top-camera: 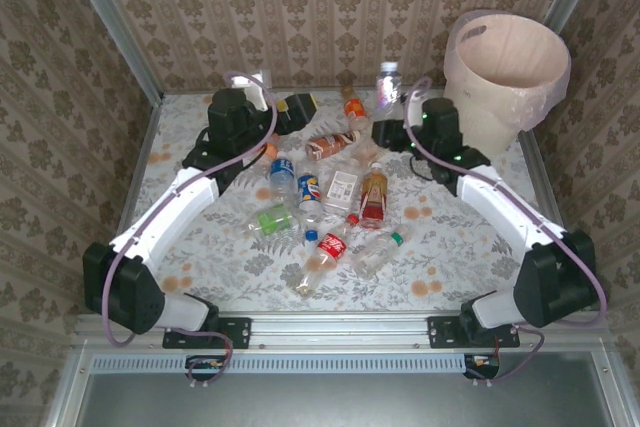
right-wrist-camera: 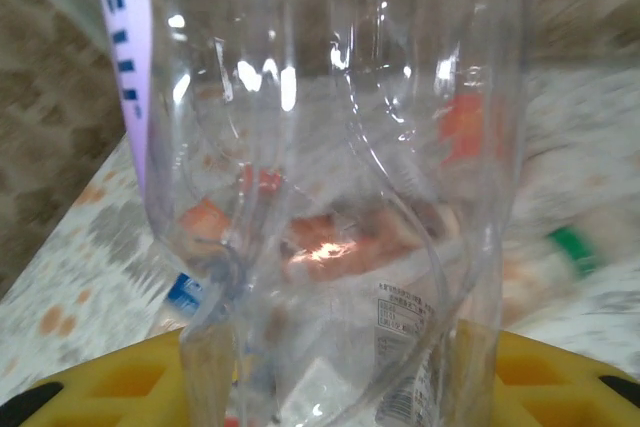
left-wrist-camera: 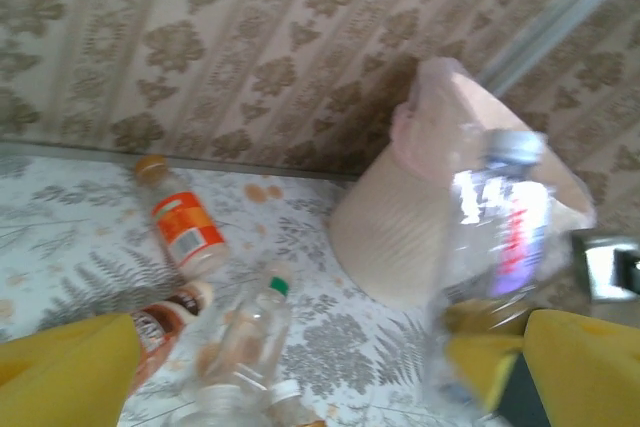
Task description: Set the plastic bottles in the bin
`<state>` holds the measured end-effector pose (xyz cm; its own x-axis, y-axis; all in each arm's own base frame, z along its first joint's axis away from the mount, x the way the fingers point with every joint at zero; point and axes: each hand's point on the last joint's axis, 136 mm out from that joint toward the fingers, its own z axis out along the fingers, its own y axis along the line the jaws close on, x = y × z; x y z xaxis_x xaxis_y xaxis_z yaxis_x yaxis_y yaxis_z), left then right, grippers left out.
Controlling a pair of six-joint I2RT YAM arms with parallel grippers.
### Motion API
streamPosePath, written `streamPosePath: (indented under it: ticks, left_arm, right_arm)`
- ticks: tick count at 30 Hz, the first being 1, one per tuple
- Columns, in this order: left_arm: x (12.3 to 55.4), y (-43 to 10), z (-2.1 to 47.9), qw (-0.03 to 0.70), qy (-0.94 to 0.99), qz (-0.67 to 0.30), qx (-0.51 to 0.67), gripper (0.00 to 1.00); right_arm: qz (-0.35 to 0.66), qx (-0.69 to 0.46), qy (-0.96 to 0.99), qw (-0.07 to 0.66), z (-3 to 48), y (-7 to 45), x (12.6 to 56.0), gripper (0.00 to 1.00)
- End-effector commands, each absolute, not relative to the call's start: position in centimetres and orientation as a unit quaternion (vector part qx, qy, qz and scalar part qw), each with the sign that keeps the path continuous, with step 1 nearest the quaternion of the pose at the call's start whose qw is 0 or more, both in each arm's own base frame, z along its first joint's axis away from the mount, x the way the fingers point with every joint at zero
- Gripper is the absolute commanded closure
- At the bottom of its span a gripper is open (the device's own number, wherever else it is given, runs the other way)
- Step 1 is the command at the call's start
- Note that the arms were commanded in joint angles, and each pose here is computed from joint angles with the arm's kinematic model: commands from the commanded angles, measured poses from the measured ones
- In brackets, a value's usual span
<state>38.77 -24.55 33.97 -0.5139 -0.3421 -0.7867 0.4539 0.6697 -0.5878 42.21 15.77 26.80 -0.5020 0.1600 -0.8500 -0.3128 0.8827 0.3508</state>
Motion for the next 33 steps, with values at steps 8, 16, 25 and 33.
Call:
streamPosePath:
  ticks: [8,16,25,33]
  left_arm:
    - [39.2,-17.9,30.4,0.502,0.799,-0.324,-0.062,0.00]
    - [38.7,-16.3,29.9,0.518,0.789,-0.321,-0.080,0.00]
    - [38.8,-16.0,29.4,0.500,0.799,-0.323,-0.089,0.00]
    - [39.1,-14.4,27.6,0.478,0.804,-0.329,-0.131,0.00]
  right_arm:
    - [0.069,0.020,0.815,0.574,35.3,4.5,45.2,0.48]
    - [-0.050,0.125,0.807,0.575,36.9,-4.3,48.1,0.48]
    - [-0.080,0.179,0.821,0.537,36.2,-10.4,50.7,0.47]
    - [-0.099,0.167,0.856,0.479,32.0,-13.3,53.5,0.45]
